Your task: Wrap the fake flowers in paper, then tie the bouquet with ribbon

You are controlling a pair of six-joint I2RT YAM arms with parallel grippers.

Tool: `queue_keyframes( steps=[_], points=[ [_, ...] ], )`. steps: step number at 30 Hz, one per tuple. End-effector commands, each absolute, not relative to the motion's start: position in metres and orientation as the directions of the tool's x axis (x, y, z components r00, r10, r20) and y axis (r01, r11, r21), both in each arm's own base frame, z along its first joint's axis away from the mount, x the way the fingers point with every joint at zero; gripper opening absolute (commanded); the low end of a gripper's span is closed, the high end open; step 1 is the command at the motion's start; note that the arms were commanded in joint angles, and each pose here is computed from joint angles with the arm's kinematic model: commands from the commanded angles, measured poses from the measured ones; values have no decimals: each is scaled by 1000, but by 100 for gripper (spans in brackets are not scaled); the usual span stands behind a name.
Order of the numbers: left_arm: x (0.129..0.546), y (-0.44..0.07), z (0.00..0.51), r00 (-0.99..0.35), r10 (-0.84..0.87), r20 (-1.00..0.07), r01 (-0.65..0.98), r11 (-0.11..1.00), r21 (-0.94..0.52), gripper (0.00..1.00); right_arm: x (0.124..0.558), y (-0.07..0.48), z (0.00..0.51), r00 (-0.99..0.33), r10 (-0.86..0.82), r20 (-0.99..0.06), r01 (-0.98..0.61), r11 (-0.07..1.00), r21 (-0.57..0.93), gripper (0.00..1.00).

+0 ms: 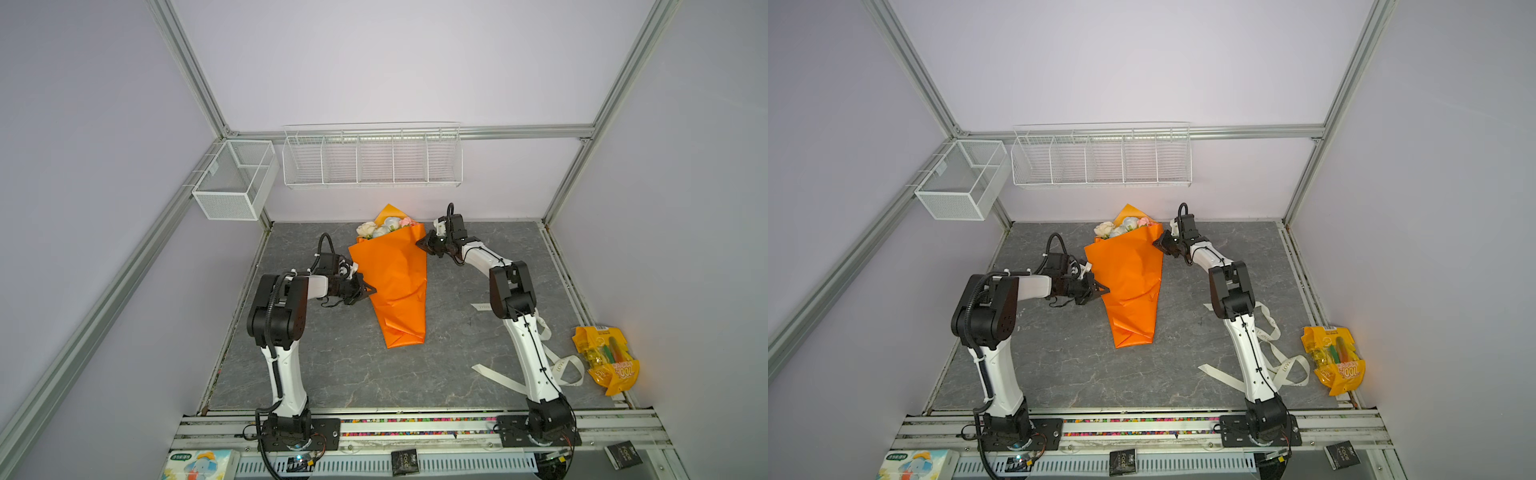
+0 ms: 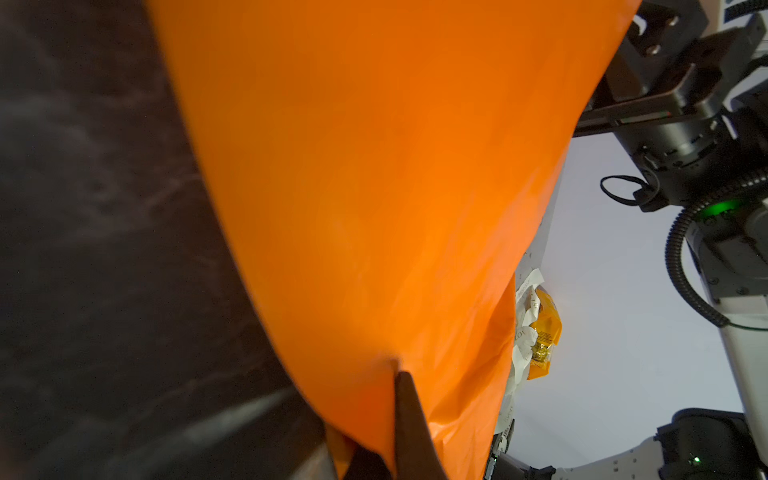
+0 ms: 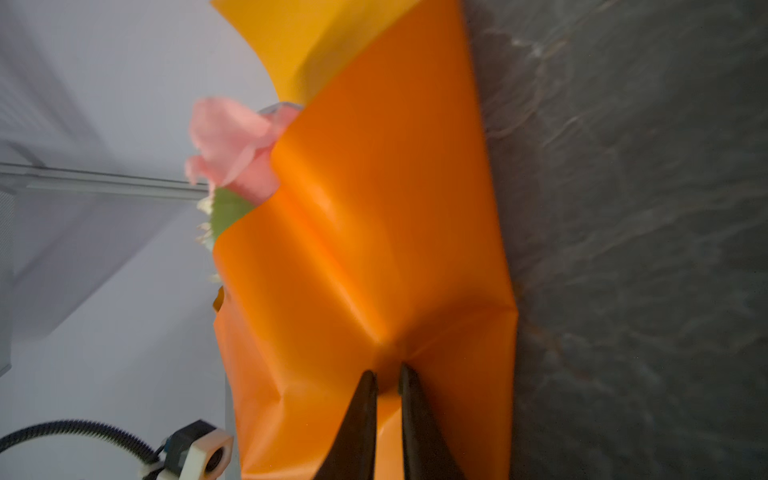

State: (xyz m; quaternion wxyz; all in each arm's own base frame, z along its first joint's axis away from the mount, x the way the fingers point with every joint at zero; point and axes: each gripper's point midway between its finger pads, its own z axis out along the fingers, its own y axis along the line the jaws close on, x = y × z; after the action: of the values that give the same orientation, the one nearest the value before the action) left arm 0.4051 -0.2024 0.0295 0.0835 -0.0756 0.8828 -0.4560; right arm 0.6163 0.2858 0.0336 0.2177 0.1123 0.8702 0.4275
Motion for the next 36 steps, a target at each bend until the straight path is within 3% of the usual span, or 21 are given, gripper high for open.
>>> queue_keyframes(
  steps=[1, 5, 10, 15, 24, 32, 36],
  points=[
    [405, -195, 21, -976, -205, -71, -64, 585, -809, 0, 625, 263, 17, -856, 450, -256, 122, 656, 745, 17],
    [402, -193, 19, -976, -208, -62, -73, 582, -810, 0, 627, 249, 8, -843, 495, -212, 198, 650, 734, 17],
    [405, -197, 26, -975, -214, -66, -64, 549, -834, 0, 615, 261, 91, -871, 392, -297, 21, 633, 774, 20],
    [407, -198, 30, -974, -217, -72, -58, 540, -840, 0, 553, 274, 152, -885, 287, -368, -133, 599, 789, 22],
    [408, -200, 34, -975, -209, -76, -48, 532, -845, 0, 420, 306, 80, -966, 176, -191, -44, 613, 789, 16],
    [405, -199, 33, -975, -207, -75, -49, 535, -843, 0, 379, 294, 12, -976, 201, -82, 77, 674, 735, 13],
    [405, -198, 32, -975, -209, -76, -50, 540, -840, 0, 374, 291, 22, -979, 182, -89, 58, 671, 739, 14]
  ],
)
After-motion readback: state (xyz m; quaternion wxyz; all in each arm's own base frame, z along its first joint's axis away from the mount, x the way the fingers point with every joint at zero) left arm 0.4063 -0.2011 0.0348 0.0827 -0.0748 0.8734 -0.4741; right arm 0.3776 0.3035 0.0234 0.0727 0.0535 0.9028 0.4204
